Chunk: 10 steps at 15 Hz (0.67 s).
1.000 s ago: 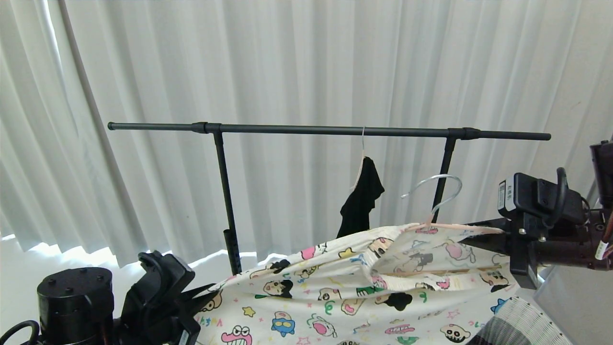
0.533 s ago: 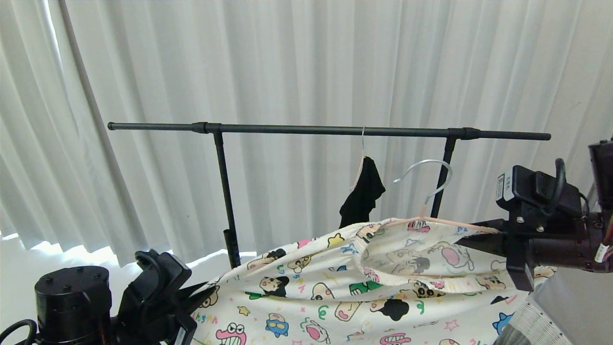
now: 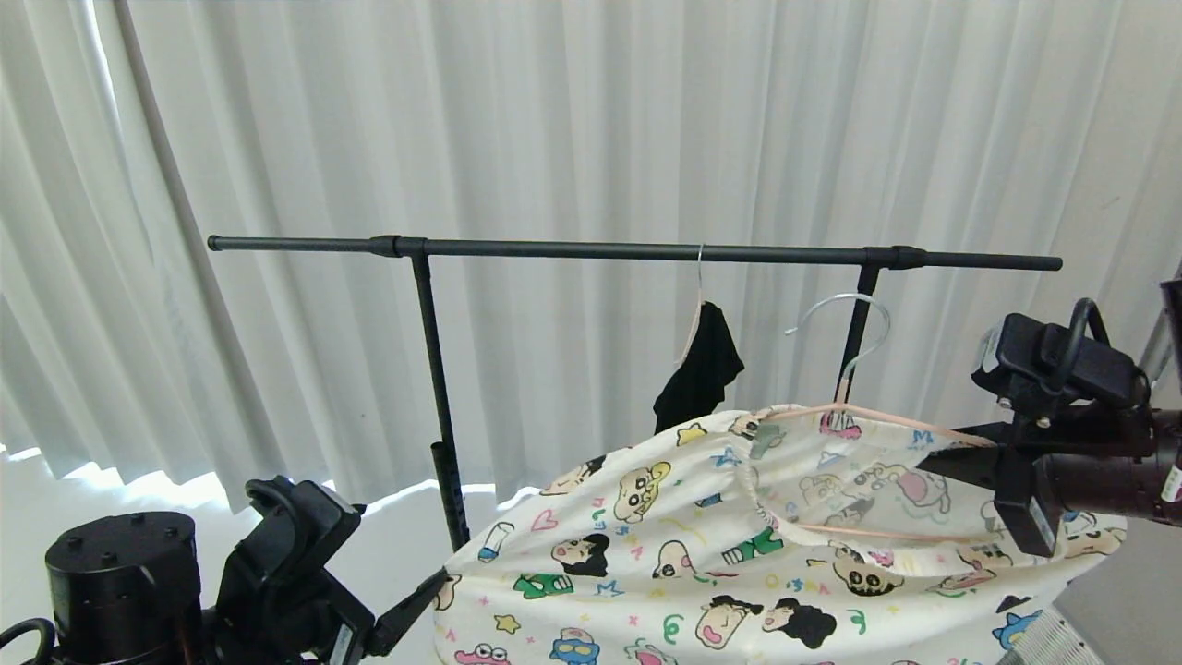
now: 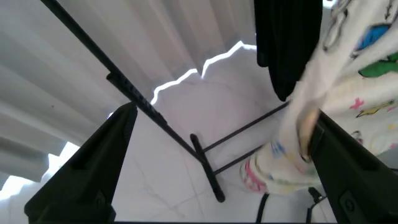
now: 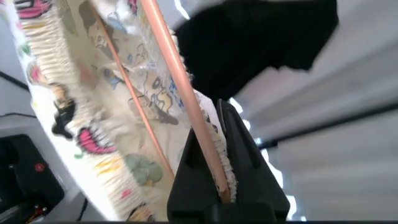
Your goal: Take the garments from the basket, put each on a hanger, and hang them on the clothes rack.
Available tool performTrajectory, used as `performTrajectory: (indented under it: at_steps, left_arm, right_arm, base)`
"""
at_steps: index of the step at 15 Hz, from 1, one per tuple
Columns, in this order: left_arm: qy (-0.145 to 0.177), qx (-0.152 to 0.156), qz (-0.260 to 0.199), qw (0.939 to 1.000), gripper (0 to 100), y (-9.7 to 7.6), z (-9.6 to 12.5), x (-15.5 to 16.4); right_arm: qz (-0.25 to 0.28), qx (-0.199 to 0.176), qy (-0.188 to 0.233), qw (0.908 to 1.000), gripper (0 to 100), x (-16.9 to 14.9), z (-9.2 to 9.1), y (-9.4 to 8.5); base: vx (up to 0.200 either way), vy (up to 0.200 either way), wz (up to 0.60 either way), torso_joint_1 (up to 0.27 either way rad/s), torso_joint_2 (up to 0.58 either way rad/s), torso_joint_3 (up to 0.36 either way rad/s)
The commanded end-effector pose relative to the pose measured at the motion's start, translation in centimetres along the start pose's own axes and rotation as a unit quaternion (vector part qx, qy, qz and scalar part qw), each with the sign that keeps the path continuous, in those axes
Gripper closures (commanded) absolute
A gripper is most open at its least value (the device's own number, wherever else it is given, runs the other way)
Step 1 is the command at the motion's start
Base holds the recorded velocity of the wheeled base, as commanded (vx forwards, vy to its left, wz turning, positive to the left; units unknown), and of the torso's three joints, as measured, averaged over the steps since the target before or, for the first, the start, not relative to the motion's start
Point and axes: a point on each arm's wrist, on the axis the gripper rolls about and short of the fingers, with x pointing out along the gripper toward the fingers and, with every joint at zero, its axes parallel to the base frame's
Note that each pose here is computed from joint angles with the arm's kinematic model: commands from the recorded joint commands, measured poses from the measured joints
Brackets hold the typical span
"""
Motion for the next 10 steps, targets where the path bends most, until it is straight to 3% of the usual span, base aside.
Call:
performTrajectory:
  at_steps: [1, 2, 5, 6, 8, 10]
  left_arm:
    - [-0.015, 0.007, -0.005, 0.9999, 0, -0.3, 0.5, -0.3]
    - [-0.019, 0.011, -0.013, 0.9997, 0, -0.6, 0.6, -0.3]
    - [-0.033, 0.019, -0.029, 0.9988, 0, -1.3, 1.1, -0.5]
    - [-0.033, 0.019, -0.028, 0.9989, 0, -1.3, 1.1, -0.5]
    - [-0.024, -0.007, 0.012, 0.9996, 0, -1.1, 1.2, -0.7]
    - [-0.042, -0.057, 0.09, 0.9934, 0, -0.4, 2.4, -1.1]
  right_arm:
    - [-0.026, 0.017, 0.017, 0.9994, 100, -1.2, -0.4, -0.2]
    - [-0.043, 0.035, 0.036, 0.9978, 100, -1.6, -0.7, -0.2]
    - [-0.051, 0.12, 0.018, 0.9913, 100, -2.3, -0.4, 0.1]
    - [-0.053, 0.125, 0.017, 0.9905, 100, -2.5, -0.4, 0.2]
    - [-0.085, 0.133, 0.044, 0.9865, 100, -2.8, -0.9, 0.1]
    - [-0.126, 0.142, 0.076, 0.9788, 100, -3.1, -1.4, 0.0]
  base:
    - [0.0, 0.0, 0.0, 0.0, 0.0, 0.0]
    - [0.0, 0.0, 0.0, 0.0, 0.0, 0.0]
    - [0.0, 0.0, 0.0, 0.0, 0.0, 0.0]
    - [0.0, 0.0, 0.0, 0.0, 0.0, 0.0]
    - [0.0, 0.0, 0.0, 0.0, 0.0, 0.0]
    - [0.0, 0.0, 0.0, 0.0, 0.0, 0.0]
